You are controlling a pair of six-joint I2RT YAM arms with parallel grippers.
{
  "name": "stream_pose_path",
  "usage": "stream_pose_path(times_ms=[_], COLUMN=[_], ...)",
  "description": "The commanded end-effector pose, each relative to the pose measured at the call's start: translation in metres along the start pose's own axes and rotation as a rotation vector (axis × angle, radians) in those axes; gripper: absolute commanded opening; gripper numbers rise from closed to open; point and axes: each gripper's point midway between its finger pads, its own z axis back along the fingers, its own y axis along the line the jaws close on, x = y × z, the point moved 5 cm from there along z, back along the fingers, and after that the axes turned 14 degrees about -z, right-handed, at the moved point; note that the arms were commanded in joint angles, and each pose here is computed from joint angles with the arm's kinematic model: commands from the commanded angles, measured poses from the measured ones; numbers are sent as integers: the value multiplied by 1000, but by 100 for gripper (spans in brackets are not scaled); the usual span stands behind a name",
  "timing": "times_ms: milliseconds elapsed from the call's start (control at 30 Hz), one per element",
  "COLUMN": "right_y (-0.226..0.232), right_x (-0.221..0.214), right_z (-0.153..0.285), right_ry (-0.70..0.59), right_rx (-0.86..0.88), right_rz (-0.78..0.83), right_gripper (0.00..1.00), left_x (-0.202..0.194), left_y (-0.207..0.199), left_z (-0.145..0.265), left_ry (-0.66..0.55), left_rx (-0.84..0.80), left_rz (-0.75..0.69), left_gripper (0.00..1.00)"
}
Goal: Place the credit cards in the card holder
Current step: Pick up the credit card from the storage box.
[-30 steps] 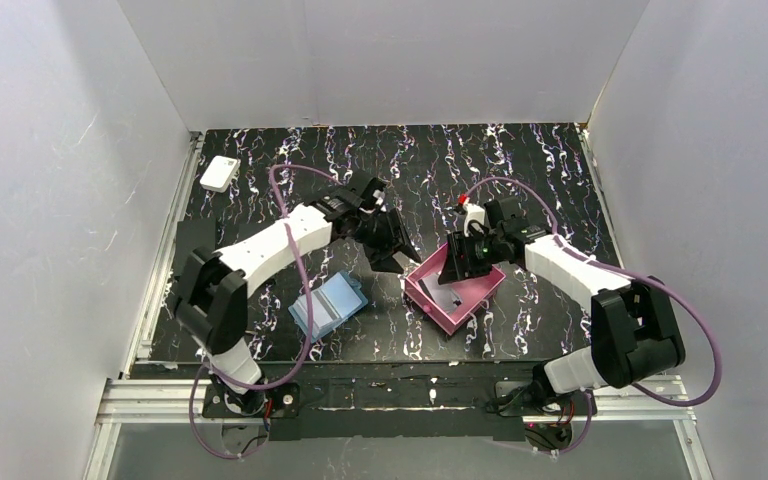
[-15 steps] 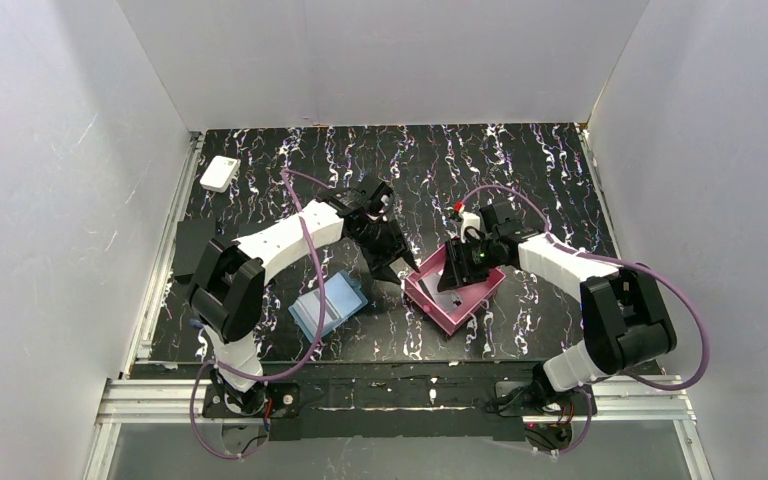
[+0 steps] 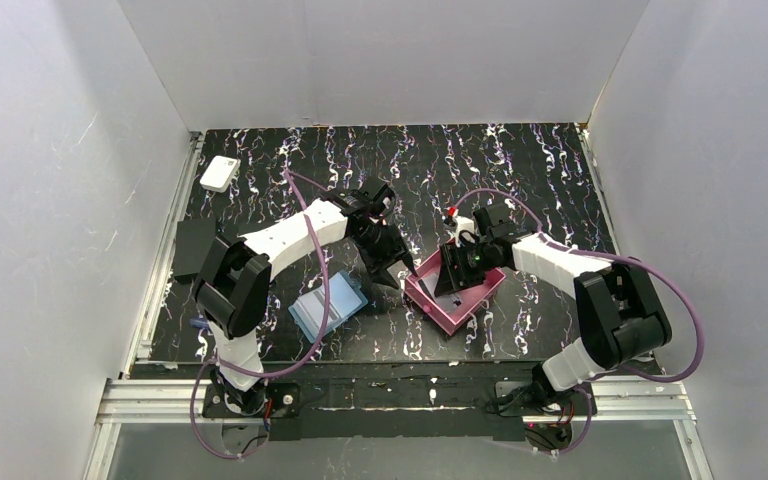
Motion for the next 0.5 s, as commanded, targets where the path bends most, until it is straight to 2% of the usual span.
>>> stream_pose_path(times_ms=[0, 267, 467], right_y=[4, 7, 13], right_x=[12, 9, 6], right_z=[-2, -7, -4], right_ry=[-26, -1, -5], right_rx=[2, 11, 44], right_rz=[42, 49, 65], right_gripper=[57, 57, 51], left_x=[0, 0, 1], left_y=[-4, -4, -4], left_z=[4, 1, 0], left_ry=[7, 19, 25], left_rx=[3, 3, 4], left_rz=[6, 11, 14], left_gripper=[49, 49, 49])
